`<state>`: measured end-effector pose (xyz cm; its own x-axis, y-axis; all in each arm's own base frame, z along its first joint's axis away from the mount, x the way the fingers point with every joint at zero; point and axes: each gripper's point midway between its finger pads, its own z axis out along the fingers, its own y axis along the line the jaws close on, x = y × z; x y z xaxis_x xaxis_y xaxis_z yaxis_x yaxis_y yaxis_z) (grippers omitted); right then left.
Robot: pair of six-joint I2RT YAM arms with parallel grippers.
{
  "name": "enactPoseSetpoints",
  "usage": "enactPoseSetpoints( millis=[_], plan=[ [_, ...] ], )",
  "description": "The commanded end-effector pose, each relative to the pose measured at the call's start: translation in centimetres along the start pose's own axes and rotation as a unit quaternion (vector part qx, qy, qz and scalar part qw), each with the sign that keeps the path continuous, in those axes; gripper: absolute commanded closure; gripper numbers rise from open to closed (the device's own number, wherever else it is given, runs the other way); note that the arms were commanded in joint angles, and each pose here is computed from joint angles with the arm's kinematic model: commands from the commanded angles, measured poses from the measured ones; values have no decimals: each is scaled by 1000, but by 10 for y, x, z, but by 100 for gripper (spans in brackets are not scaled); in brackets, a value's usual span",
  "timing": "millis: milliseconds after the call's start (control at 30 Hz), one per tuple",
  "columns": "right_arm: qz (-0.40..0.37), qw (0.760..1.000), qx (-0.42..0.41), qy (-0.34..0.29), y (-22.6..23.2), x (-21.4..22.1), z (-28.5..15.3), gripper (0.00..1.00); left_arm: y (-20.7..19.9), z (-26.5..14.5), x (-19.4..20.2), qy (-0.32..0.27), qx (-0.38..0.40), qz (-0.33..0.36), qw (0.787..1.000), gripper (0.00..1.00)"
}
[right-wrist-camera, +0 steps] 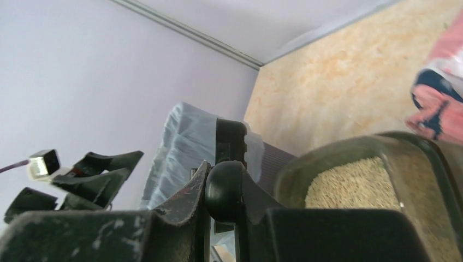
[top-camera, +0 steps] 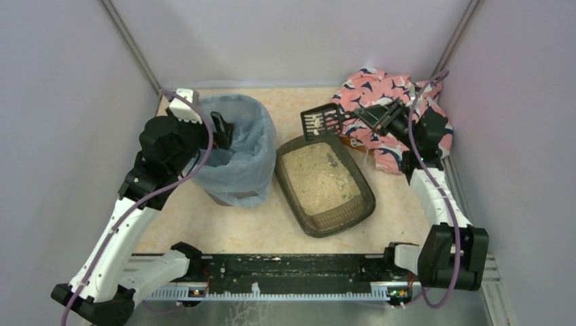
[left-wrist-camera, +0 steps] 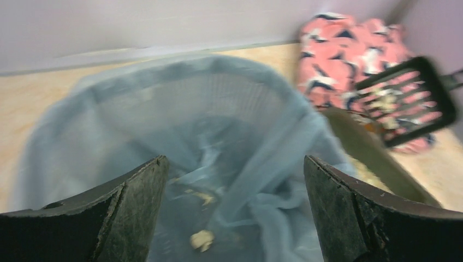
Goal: Clean the litter box
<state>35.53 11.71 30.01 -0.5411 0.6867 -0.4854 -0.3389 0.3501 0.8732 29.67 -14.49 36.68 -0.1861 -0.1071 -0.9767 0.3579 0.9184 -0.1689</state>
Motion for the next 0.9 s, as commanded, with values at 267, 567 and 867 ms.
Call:
enactPoseSetpoints(
  millis=[267,567,867],
  plan=[
    [-42,996,-75,37,107,-15,70,100,61,-40,-4,-24,-134,17,990,1],
    [-80,984,-135,90,165,19,129,100,47,-53,-7,-82,-82,25,993,1],
    [-180,957,-126,187,170,86,177,100,-12,-28,16,-47,86,9,995,1]
  ],
)
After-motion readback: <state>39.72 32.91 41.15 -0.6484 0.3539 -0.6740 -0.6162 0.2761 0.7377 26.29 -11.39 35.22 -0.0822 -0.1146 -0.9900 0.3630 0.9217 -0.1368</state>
